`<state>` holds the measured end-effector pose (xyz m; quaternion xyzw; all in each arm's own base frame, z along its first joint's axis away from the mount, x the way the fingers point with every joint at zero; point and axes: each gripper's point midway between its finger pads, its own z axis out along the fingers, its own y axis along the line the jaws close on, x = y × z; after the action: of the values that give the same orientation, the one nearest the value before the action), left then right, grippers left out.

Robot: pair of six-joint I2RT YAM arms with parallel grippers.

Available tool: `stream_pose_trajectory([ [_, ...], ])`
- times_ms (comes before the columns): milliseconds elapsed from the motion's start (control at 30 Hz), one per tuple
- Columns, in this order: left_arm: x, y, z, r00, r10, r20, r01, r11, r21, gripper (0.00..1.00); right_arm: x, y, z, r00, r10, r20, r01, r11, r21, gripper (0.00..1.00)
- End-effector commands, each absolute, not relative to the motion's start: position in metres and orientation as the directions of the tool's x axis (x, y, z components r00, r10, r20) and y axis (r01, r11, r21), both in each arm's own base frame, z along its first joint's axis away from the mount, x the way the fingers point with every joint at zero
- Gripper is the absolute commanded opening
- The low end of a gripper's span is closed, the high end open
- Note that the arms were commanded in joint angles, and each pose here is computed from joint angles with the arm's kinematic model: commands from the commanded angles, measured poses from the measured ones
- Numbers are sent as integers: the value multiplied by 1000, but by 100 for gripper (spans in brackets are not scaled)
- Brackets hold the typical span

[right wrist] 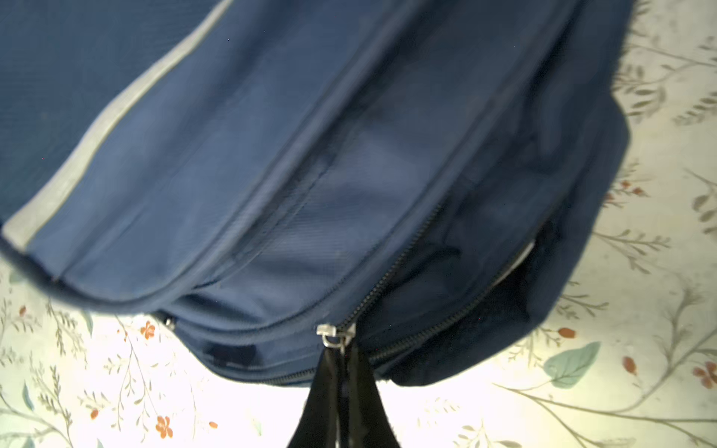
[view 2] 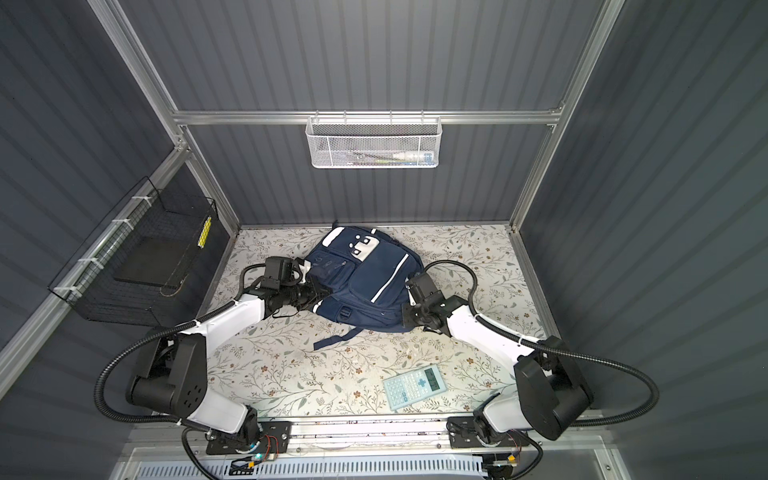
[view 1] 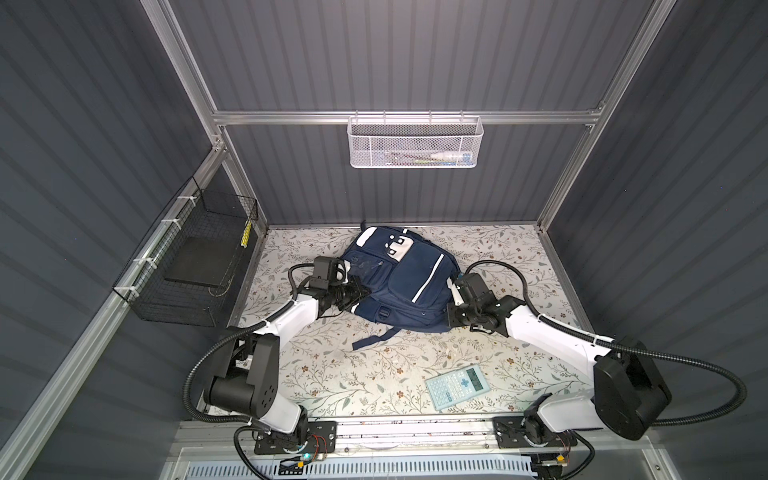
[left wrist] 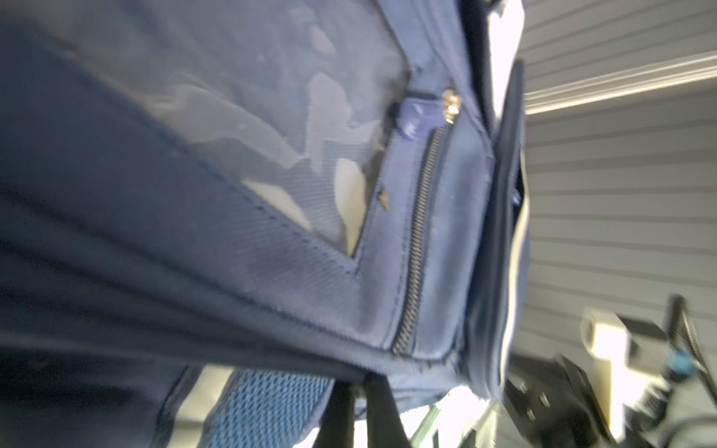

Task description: Pack the student bag

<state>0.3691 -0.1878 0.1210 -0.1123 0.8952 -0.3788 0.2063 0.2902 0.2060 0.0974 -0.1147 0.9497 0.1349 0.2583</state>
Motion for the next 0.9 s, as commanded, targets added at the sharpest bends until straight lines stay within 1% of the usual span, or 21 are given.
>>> stream_pose_trajectory([
  [0,410,-164,138,-820,-385,-423,-14,753,-658,30,265,222,96,-827,-303,-474,-388,917,91,0],
  [33,414,-164,141,-818,-382,-429,-12,757,-653,42,260,240,101,-821,-310,-479,-412,903,120,0],
  [100,413,-163,151,-814,-377,-442,-4,765,-644,53,254,278,111,-811,-305,-500,-454,867,207,0],
  [200,390,-144,154,-792,-397,-463,-49,798,-601,73,257,328,126,-795,-264,-546,-474,832,289,0],
  [267,365,-132,152,-792,-402,-460,-78,813,-577,76,262,356,130,-789,-245,-563,-481,817,319,0],
  [300,352,-131,150,-790,-425,-441,-96,797,-596,78,262,372,131,-783,-247,-571,-495,803,332,0],
  [367,330,-142,149,-800,-464,-380,-97,726,-681,80,263,397,133,-768,-261,-584,-523,782,339,0],
  [433,311,-161,145,-819,-479,-318,-93,656,-749,81,262,417,133,-756,-286,-589,-553,760,341,0],
  [500,302,-175,140,-827,-472,-306,-85,643,-761,81,261,426,131,-754,-287,-591,-557,757,342,0],
  [533,300,-180,135,-829,-464,-311,-87,657,-749,81,259,429,133,-752,-286,-593,-561,750,350,0],
  [567,301,-184,130,-830,-458,-317,-90,671,-736,81,258,429,134,-750,-282,-598,-563,747,354,0],
  [667,310,-196,118,-837,-471,-280,-103,637,-764,81,255,428,134,-740,-295,-605,-579,738,348,0],
  [700,314,-198,112,-837,-474,-271,-111,633,-766,79,255,426,134,-735,-298,-609,-582,738,342,0],
  [733,315,-204,109,-853,-457,-253,-102,621,-777,67,254,423,133,-735,-302,-607,-581,742,335,0],
  [767,318,-205,111,-850,-456,-266,-93,626,-774,55,254,419,131,-739,-303,-602,-573,752,325,0],
  [800,320,-203,114,-847,-449,-283,-84,640,-764,30,254,412,129,-742,-305,-597,-565,763,313,0],
  [833,324,-198,117,-834,-453,-316,-84,669,-738,10,254,403,125,-746,-306,-592,-556,775,300,0],
  [867,325,-193,121,-829,-441,-344,-78,699,-710,1,255,392,121,-752,-305,-584,-541,792,283,0],
])
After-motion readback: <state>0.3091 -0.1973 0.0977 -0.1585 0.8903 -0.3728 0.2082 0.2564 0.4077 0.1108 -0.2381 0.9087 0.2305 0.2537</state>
